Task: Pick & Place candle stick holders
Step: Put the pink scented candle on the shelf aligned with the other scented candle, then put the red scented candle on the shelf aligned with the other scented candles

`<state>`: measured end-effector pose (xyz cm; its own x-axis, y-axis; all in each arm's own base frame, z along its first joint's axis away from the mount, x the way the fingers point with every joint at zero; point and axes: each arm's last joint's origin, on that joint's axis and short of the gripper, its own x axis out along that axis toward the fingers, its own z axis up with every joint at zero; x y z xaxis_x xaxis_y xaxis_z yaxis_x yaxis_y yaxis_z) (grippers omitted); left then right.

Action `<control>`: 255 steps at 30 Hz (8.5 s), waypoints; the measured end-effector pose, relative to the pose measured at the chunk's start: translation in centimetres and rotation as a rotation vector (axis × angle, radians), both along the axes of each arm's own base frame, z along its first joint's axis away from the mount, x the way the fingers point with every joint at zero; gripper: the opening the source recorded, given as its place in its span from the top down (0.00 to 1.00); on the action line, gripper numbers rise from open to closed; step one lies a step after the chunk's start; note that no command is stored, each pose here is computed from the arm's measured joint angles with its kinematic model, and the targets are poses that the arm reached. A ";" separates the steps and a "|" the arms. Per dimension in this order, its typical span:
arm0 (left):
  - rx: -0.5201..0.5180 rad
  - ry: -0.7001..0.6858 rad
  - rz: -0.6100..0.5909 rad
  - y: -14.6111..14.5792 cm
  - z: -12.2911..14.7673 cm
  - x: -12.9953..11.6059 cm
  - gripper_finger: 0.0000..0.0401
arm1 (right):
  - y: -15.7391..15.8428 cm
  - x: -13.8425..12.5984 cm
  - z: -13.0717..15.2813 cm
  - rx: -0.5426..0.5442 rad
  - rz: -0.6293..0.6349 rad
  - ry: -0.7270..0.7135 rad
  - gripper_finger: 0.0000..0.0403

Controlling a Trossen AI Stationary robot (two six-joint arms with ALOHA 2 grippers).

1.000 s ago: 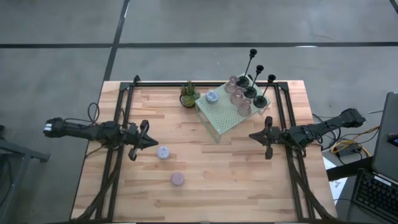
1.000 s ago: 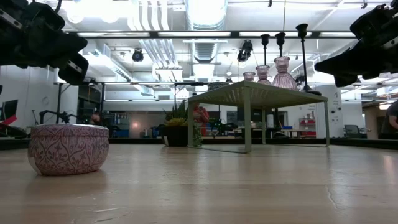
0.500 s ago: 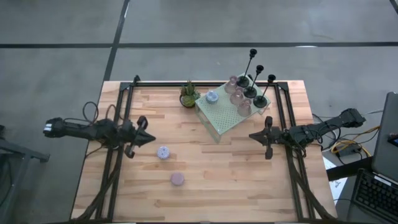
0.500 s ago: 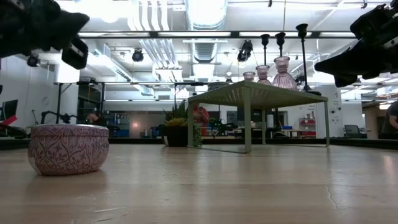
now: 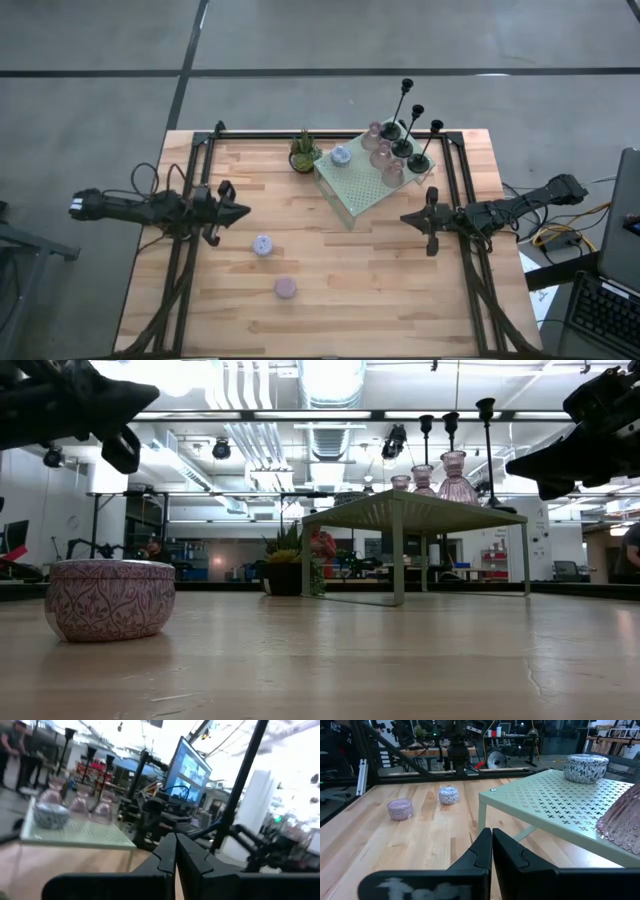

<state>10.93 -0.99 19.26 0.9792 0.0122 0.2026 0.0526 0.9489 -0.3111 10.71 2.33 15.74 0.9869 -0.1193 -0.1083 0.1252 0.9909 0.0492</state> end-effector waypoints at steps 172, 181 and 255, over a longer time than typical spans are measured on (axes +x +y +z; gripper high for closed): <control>0.239 1.083 -0.073 -1.2 12.1 26.9 0.23 | 0.0 0.0 0.0 -0.002 0.000 0.001 0.98; 0.122 0.931 0.126 5.7 15.3 29.8 0.23 | 0.0 0.0 0.0 0.000 0.000 0.000 0.98; 0.259 1.417 0.097 4.3 16.2 26.0 0.10 | 0.0 0.0 0.0 0.000 0.000 0.000 0.98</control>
